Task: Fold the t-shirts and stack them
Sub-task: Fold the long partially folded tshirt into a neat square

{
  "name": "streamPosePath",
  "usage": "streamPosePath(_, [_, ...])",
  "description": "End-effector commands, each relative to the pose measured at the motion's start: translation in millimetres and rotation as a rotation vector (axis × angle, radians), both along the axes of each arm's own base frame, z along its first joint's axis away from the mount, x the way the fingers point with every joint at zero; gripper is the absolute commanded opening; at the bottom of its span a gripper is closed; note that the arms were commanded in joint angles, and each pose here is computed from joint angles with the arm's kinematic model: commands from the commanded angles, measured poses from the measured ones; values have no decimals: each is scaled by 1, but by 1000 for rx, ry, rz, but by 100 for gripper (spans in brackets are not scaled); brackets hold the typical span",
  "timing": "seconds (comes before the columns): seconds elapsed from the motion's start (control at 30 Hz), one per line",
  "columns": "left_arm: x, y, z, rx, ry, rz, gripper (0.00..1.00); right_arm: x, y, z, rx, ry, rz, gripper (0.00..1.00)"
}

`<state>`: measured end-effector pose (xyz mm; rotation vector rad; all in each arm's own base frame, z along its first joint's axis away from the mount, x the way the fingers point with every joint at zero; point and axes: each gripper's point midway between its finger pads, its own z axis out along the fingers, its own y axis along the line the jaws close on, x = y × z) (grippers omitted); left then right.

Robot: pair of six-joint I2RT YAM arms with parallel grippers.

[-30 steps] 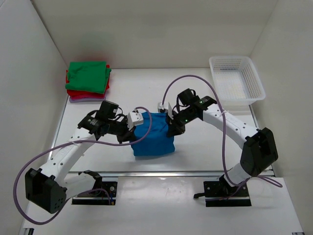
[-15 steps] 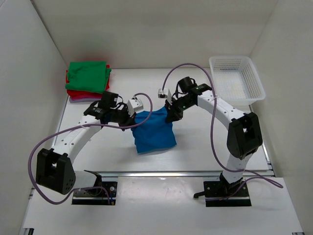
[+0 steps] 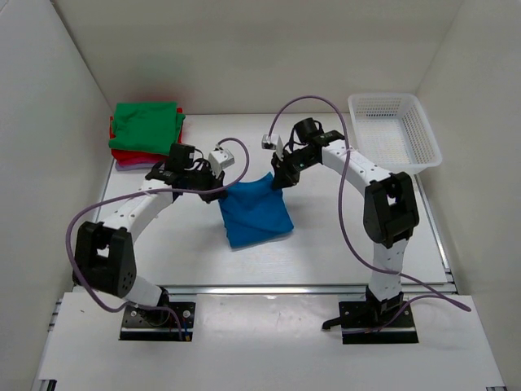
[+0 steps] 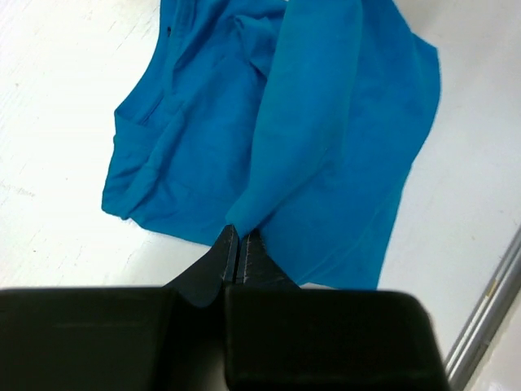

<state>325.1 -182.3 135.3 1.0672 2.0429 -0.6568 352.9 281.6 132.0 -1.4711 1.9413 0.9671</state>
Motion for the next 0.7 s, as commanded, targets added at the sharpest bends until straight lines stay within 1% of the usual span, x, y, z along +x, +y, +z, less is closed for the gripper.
streamPosePath(0.0, [22,-1,12,-39,-32,41,0,31,9,12,61,-68,-27,0])
streamPosePath(0.1, [35,2,5,-9,-52,80,0,41,14,8,76,-78,-30,0])
streamPosePath(0.27, [43,6,-12,-35,-2,137,0,59,19,1,88,-77,-39,1])
streamPosePath(0.37, [48,9,-19,-22,4,155,0,69,25,-5,95,-86,-41,0])
streamPosePath(0.5, [55,18,-30,29,15,207,0,80,37,-13,109,-111,-37,0])
streamPosePath(0.67, [61,39,-45,106,51,335,0,98,41,-27,88,-158,-95,0])
